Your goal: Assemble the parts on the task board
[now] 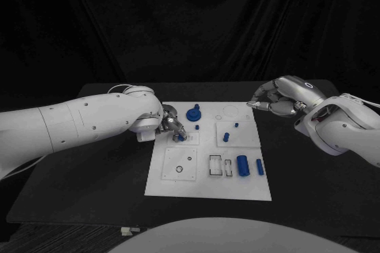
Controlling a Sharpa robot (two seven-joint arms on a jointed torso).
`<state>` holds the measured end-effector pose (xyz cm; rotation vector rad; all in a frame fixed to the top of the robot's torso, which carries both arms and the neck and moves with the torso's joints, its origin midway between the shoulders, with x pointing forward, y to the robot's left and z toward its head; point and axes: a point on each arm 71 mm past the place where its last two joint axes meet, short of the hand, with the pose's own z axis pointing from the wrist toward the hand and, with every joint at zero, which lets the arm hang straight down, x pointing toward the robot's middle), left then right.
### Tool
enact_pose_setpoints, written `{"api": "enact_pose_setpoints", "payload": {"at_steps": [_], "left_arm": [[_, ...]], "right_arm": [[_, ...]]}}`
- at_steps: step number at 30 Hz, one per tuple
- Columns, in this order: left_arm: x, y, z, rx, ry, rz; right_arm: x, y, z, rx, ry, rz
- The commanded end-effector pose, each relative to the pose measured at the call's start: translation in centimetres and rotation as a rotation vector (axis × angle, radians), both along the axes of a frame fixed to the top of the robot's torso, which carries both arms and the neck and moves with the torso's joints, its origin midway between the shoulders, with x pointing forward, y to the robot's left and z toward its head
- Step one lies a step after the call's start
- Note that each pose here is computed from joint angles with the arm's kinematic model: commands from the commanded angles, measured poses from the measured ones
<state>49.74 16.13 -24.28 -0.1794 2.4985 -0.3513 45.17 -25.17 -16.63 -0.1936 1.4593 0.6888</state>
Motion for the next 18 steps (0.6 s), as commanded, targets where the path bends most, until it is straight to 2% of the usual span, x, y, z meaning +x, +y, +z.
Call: {"api": "enact_pose_setpoints", "payload": {"at_steps": [1, 9, 18], "left_arm": [[-0.03, -0.15, -0.22, -0.02, -0.002, 0.017], [-0.01, -0.27, -0.57, -0.042, -0.02, 0.031], [-0.25, -0.2, -0.44, -0.083, -0.057, 0.048]], "right_arm": [[0.01, -0.17, -0.12, -0.002, 0.006, -0.016], [0.02, -0.23, -0.1, -0.001, 0.003, -0.017], [0.04, -0.3, -0.13, -0.002, 0.004, -0.019]]}}
